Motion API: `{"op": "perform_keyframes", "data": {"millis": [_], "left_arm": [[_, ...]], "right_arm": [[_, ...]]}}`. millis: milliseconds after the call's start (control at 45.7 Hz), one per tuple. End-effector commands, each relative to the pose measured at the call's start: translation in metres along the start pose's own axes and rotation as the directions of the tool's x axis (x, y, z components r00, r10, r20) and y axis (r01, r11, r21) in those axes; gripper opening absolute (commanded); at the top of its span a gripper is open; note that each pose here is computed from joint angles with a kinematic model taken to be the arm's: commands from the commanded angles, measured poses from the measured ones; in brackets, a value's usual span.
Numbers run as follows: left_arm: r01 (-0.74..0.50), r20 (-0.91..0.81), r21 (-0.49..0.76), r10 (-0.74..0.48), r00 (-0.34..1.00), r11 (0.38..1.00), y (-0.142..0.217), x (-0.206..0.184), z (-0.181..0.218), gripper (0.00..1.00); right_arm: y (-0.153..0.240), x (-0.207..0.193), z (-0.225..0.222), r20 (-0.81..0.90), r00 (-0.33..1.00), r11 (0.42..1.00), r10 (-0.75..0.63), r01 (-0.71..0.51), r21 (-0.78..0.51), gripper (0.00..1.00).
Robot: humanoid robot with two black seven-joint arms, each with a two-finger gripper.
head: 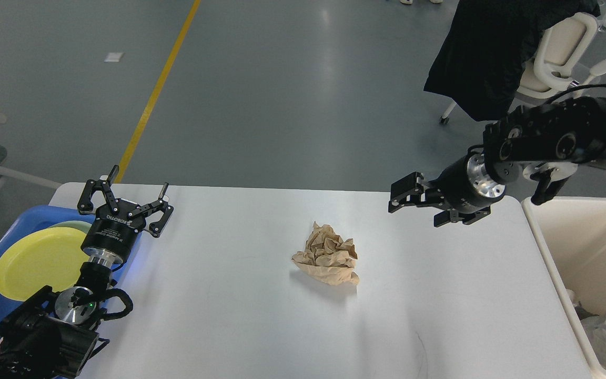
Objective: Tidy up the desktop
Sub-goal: 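Reach the right gripper toward the crumpled brown paper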
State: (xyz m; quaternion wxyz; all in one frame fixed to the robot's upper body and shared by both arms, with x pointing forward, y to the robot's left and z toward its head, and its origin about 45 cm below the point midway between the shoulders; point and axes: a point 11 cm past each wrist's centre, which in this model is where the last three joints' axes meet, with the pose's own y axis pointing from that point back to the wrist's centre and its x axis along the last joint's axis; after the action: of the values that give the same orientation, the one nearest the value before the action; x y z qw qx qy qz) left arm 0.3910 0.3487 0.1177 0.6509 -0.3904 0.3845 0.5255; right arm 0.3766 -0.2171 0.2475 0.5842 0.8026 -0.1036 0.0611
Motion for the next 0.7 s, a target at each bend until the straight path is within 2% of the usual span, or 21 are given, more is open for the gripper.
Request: {"op": "perform_keyframes", "data": {"millis": [0, 175, 284, 394, 678], "left_arm": [[0.001, 0.000, 0.000, -0.001, 1.000, 1.000, 0.000, 0.000, 0.000, 1.00], [0.006, 0.000, 0.000, -0.006, 1.000, 1.000, 0.000, -0.001, 0.000, 1.00], [0.006, 0.000, 0.000, -0.006, 1.000, 1.000, 0.000, -0.001, 0.000, 1.00], [0.006, 0.000, 0.000, -0.006, 1.000, 1.000, 0.000, -0.001, 0.000, 1.00], [0.006, 0.000, 0.000, -0.006, 1.000, 1.000, 0.000, -0.001, 0.000, 1.00]], "right_arm": [[-0.014, -0.012, -0.008, -0.044, 0.999, 1.000, 0.010, -0.011, -0.014, 1.00], [-0.049, -0.017, 0.010, -0.044, 0.993, 0.994, 0.106, -0.107, -0.032, 1.00], [-0.065, -0.018, 0.017, 0.044, 0.990, 0.990, 0.137, -0.136, -0.027, 1.00], [-0.087, -0.026, 0.012, 0.097, 0.987, 0.991, 0.131, -0.130, -0.019, 1.00], [-0.139, -0.048, -0.013, 0.079, 0.985, 0.988, 0.152, -0.154, 0.018, 1.00]]}}
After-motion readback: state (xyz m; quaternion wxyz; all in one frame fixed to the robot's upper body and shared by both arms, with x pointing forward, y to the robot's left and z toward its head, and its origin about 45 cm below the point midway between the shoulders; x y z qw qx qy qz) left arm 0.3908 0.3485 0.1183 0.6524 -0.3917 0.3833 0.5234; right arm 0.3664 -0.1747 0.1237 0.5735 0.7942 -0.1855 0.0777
